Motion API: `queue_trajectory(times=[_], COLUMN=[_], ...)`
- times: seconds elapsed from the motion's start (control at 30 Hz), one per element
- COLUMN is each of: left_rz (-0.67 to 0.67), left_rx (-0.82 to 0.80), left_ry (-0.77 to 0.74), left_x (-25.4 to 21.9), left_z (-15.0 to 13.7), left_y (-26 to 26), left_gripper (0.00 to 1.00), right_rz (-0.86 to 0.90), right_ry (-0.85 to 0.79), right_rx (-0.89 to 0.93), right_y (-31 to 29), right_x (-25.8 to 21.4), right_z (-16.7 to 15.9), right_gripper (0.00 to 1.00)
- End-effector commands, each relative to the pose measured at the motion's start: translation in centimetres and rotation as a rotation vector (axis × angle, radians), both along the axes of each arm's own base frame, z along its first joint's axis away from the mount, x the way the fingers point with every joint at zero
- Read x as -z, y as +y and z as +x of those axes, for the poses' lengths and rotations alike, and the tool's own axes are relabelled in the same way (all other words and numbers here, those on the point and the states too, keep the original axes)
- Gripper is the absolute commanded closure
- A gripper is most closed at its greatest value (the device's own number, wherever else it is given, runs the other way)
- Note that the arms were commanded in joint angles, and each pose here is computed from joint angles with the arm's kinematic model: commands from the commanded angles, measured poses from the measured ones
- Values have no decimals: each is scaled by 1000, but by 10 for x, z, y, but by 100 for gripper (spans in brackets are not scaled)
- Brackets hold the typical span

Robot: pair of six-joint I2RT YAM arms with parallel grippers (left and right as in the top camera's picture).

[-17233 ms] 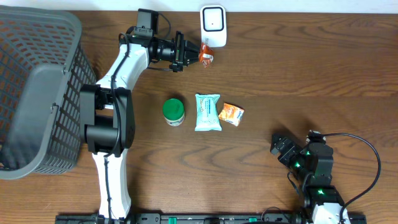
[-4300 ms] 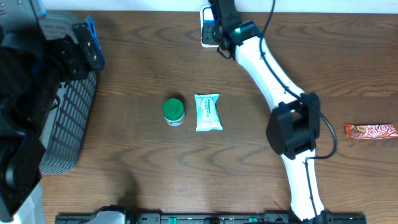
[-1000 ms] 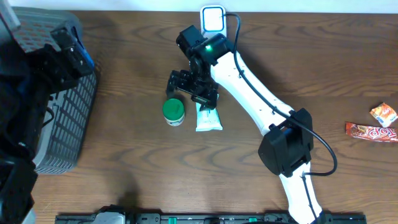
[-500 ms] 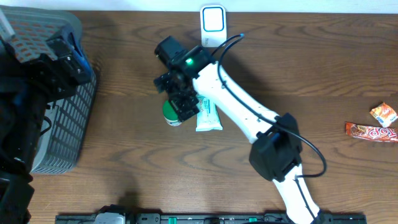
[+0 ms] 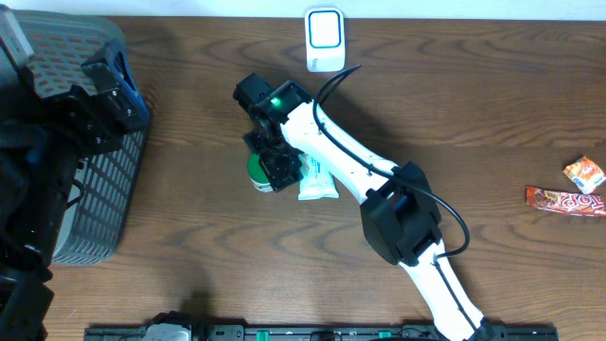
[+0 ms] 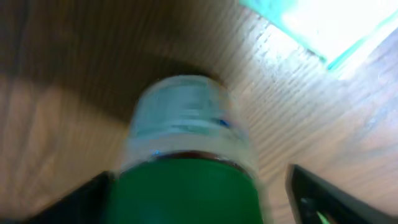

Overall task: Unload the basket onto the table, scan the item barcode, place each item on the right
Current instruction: 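Reach the right gripper down to the green-lidded jar and grasp it, then lift the green-lidded jar toward the white scanner with right gripper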

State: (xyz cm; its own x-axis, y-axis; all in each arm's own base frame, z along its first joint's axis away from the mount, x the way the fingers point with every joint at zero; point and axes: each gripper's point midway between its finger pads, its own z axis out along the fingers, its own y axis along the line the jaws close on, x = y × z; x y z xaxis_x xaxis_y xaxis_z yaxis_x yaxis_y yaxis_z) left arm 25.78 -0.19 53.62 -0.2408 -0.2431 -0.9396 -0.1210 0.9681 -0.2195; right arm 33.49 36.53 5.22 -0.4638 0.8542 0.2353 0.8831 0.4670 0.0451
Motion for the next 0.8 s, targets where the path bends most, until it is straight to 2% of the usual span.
queue_trajectory(times=[0.0,0.03,0.2,0.3,0.43,0.53,0.63,0.77], left_rz=[-13,-13,-13,-12,-5,-5,-5,-5], left_rx=[-9,-9,-9,-10,-8,-8,-8,-8], left_ry=[-3,-3,-2,-2,-3,-3,-3,-3], left_x=[0,0,0,0,0,0,0,0], left_z=[-1,-1,-1,-1,-1,-1,-1,-1], left_y=[1,1,1,1,1,1,1,1], left_gripper=[2,2,2,2,2,2,2,2], right_rz=[-74,-77,-93,-99,-83,-61,-85,-173], right_ry=[1,-4,-29,-67,-171,-273,-239,-170], right_rx=[5,-5,-52,-164,-493,-910,-1115,-1217], right_y=[-9,-9,-12,-15,-19,-26,-49,-83], right_x=[20,20,21,22,21,19,17,18], right_z=[1,1,3,7,24,39,36,37], right_gripper=[37,37,53,55,55,54,51,50])
